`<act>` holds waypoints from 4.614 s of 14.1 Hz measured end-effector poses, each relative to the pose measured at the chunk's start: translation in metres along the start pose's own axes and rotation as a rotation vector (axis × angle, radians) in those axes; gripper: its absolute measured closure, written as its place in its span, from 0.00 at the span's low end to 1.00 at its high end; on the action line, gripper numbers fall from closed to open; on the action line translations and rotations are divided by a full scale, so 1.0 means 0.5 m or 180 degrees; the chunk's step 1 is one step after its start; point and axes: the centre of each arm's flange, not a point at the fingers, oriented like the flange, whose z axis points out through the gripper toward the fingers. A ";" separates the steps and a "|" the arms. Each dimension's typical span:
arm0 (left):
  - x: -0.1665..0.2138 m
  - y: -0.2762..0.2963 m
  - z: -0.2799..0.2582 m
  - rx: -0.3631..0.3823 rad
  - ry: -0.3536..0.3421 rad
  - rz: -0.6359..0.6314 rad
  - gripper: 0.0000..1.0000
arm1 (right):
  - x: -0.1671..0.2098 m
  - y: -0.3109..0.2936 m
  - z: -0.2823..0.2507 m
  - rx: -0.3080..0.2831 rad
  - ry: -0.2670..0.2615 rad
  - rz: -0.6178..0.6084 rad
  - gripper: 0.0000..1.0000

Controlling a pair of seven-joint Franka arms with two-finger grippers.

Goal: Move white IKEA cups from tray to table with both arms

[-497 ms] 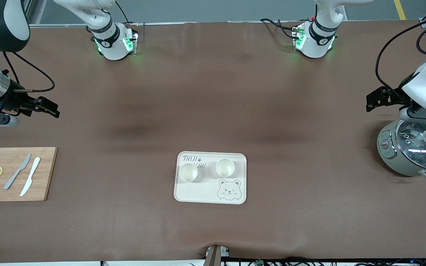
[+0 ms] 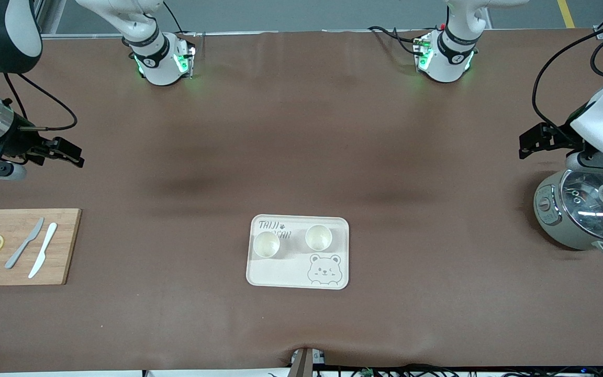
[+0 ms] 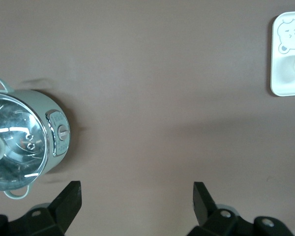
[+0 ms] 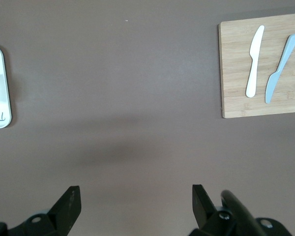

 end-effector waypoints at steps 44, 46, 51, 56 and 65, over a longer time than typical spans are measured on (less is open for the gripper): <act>0.256 0.756 0.620 -0.0126 0.0409 0.0008 0.00 | 0.004 -0.027 0.003 0.0002 -0.0003 -0.0080 0.00; 0.256 0.759 0.653 -0.0115 0.0397 0.0016 0.00 | 0.004 -0.027 0.003 0.0002 -0.0002 -0.0080 0.00; 0.252 0.763 0.684 -0.0098 0.0364 -0.0026 0.00 | 0.005 -0.027 0.003 0.0002 -0.0001 -0.0080 0.00; 0.245 0.772 0.720 -0.0080 0.0316 -0.0084 0.00 | 0.005 -0.027 0.003 0.0002 -0.0002 -0.0080 0.00; 0.242 0.781 0.730 -0.0101 0.0342 -0.0180 0.11 | 0.005 -0.027 0.005 0.0003 -0.0005 -0.0080 0.00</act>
